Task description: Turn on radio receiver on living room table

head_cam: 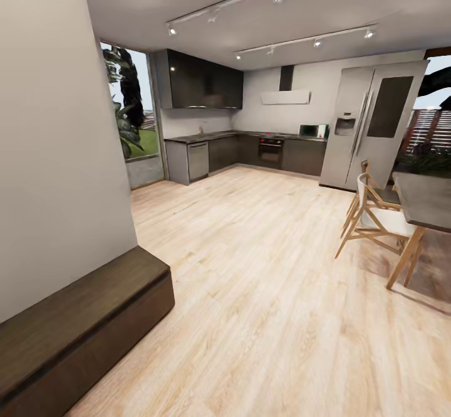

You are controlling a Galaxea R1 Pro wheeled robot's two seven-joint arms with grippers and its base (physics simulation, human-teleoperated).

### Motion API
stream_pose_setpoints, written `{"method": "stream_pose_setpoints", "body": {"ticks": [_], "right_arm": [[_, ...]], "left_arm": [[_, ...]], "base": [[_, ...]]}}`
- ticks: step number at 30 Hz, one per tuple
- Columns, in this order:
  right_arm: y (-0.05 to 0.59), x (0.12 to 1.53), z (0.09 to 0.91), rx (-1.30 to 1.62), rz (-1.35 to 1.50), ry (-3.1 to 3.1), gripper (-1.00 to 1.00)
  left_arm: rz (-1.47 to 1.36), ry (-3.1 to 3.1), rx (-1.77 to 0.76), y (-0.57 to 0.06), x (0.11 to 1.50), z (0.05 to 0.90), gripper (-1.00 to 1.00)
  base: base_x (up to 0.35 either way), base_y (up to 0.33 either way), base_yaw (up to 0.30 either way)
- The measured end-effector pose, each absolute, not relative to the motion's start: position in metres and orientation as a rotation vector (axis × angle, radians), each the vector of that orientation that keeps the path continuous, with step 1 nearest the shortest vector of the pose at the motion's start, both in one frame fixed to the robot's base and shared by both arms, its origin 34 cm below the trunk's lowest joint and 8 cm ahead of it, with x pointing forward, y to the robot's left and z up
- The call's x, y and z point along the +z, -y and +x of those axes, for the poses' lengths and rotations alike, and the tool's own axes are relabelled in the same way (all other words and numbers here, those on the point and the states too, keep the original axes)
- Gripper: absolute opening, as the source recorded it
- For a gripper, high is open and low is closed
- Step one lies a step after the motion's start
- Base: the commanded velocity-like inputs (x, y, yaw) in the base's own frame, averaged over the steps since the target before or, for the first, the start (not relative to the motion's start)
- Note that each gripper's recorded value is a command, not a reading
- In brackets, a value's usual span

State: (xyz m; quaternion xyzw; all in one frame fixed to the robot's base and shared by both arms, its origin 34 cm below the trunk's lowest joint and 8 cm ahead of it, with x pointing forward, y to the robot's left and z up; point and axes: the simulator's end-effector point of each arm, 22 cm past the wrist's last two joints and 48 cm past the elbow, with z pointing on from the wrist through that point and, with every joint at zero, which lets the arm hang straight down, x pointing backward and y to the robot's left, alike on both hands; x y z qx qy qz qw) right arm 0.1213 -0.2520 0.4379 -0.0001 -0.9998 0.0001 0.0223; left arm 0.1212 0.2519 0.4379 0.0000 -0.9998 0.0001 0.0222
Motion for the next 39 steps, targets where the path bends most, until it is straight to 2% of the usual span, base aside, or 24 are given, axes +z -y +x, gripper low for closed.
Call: {"method": "stream_pose_setpoints", "body": {"ticks": [11,29,30,31,35,39], "right_arm": [[0.207,0.438,0.158,-0.083,0.002,3.144,1.0],[0.222,0.439,0.186,-0.056,0.007,3.217,1.0],[0.255,0.441,0.221,0.008,0.006,3.291,1.0],[0.271,0.457,0.294,0.045,0.013,3.442,1.0],[0.302,0.499,0.398,0.133,0.03,3.654,1.0],[0.316,0.543,0.496,0.198,0.089,3.767,1.0]], "left_arm": [[0.005,3.08,0.097,-0.203,0.441,0.098,1.0],[0.001,3.119,0.141,-0.179,0.442,0.111,1.0],[0.007,3.211,0.143,-0.179,0.442,0.154,1.0],[0.012,3.271,0.141,-0.181,0.444,0.182,1.0],[0.036,3.422,0.077,-0.194,0.466,0.29,1.0],[0.056,3.583,0.029,-0.204,0.533,0.436,1.0]], "base": [[0.0,0.0,0.0],[0.0,0.0,0.0],[0.0,0.0,0.0],[0.0,0.0,0.0],[0.0,0.0,0.0],[0.0,0.0,0.0]]}}
